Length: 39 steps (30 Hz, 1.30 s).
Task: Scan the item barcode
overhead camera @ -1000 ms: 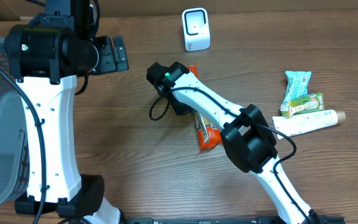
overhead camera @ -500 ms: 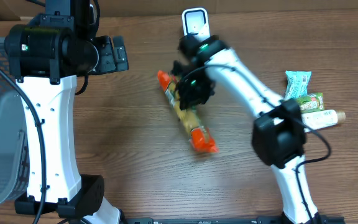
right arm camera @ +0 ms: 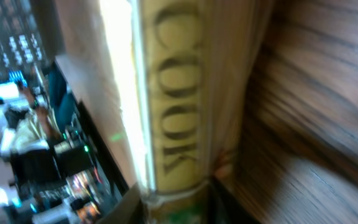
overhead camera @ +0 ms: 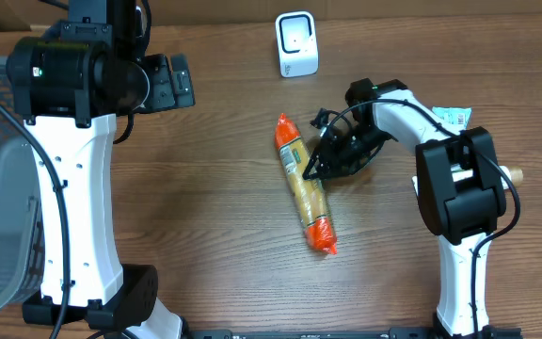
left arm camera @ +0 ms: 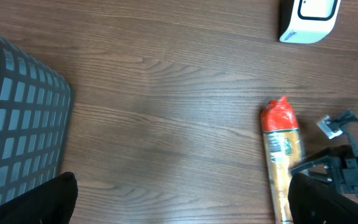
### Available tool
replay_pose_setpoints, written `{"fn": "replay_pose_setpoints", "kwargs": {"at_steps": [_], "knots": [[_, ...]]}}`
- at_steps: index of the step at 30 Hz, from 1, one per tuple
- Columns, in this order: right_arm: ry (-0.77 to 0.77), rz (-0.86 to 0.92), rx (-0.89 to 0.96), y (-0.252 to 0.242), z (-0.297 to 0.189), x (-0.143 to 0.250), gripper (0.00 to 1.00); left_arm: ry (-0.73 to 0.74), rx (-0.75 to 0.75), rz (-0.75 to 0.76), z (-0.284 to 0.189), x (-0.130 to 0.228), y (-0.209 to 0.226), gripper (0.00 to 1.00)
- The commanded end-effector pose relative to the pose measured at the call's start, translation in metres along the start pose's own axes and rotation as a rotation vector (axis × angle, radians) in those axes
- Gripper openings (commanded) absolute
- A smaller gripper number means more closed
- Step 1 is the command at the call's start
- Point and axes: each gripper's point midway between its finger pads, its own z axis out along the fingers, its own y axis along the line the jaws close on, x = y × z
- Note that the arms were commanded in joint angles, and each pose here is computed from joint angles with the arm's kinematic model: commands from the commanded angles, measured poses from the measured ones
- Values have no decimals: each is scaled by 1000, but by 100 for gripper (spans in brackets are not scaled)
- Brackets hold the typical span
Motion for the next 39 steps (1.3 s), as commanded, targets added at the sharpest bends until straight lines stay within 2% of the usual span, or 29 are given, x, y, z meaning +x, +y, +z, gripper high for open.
{"fn": "replay_pose_setpoints", "kwargs": {"at_steps": [1,3,5,11,18,22,30,35,39], "knots": [[-84,69,142,-28,-37,-11,39,1,-10,18,1,0,2,100],[-117,141,272,-56,-55,-15,41,1,-10,18,1,0,2,100],[-145,165,326,-67,-70,-19,41,1,-10,18,1,0,2,100],[-216,157,364,-62,-105,-34,41,1,-10,18,1,0,2,100],[-237,65,358,-19,-128,-40,42,1,-10,18,1,0,2,100],[-241,-22,265,29,-143,-28,44,1,-10,18,1,0,2,100],[-293,-122,280,85,-174,3,49,1,-10,18,1,0,2,100],[-349,-170,327,111,-195,20,62,1,-10,18,1,0,2,100],[-363,-106,389,111,-199,29,66,1,-10,18,1,0,2,100]]}}
